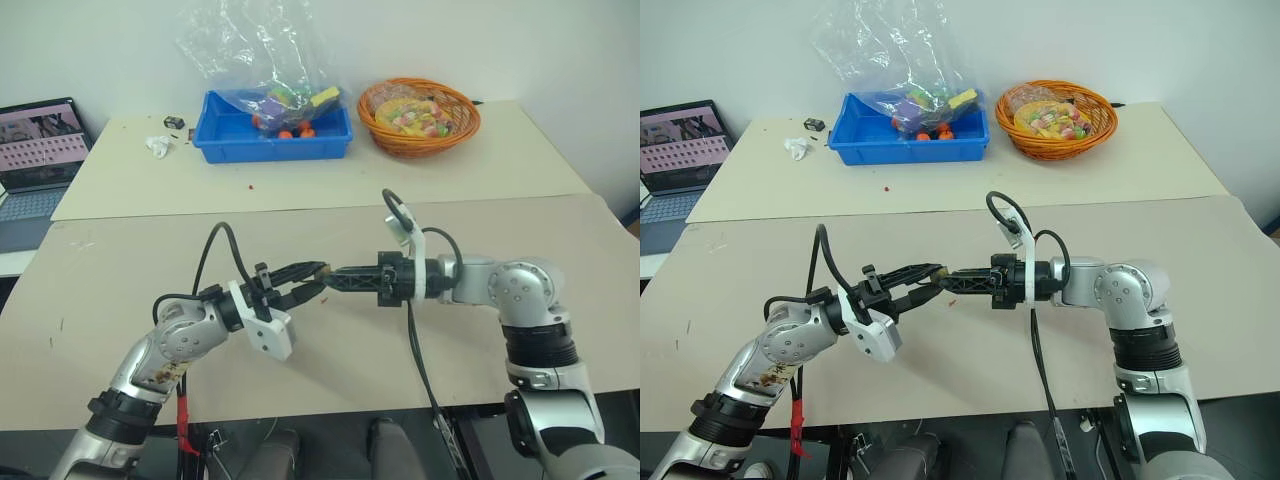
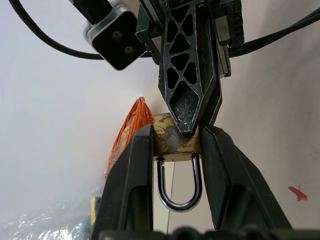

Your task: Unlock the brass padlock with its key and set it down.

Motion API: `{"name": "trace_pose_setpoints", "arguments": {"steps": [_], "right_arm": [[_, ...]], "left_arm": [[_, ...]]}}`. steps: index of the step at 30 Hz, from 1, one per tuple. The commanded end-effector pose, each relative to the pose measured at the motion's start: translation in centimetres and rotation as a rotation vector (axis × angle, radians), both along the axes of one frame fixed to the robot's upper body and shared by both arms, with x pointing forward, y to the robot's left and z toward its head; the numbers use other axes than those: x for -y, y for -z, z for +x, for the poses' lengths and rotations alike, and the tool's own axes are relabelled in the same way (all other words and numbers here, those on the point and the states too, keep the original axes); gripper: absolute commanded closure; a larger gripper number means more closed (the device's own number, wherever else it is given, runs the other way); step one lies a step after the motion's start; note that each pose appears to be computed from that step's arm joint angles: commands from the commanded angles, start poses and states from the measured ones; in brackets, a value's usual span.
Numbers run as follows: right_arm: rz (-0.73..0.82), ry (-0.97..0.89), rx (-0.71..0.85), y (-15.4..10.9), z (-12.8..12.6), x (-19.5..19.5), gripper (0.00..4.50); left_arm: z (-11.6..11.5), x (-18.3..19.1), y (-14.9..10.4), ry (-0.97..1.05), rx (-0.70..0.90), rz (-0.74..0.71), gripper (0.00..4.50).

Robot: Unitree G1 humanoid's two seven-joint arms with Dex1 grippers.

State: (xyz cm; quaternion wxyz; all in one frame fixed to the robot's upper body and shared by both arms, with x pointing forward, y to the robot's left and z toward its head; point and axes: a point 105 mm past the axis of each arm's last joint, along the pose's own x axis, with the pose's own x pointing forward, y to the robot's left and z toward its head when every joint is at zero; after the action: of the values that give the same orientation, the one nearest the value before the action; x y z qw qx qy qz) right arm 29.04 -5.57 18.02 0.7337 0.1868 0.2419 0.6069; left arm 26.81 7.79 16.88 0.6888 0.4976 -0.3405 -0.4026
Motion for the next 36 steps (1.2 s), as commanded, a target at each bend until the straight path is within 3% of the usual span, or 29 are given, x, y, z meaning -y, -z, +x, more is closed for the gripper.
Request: {"name": "trace_pose_setpoints", "arguments": {"steps": [1,15,22,36], "right_arm": [[0.049,-0.036,0.067,-2.06,-0.47,-0.39,2.29],[0.056,-0.030,0.033,-1.66,-0.39,-0.35,2.29],[0.052,-0.031,0.029,-1.56,-0.47,-0.37,4.30],[0.043,-0.036,0.034,-1.47,-0.66,-0.47,4.30]], "left_arm": [[-0.61,0.31,-0.69,0.020,0.036,-0.007,3.67],[-0.73,0.30,-0.70,0.019,0.037,-0.005,3.67],[-0.75,0.28,-0.70,0.019,0.037,-0.003,3.67],[-0.55,0.23,-0.64,0.006,0.031,-0.003,3.67]]}}
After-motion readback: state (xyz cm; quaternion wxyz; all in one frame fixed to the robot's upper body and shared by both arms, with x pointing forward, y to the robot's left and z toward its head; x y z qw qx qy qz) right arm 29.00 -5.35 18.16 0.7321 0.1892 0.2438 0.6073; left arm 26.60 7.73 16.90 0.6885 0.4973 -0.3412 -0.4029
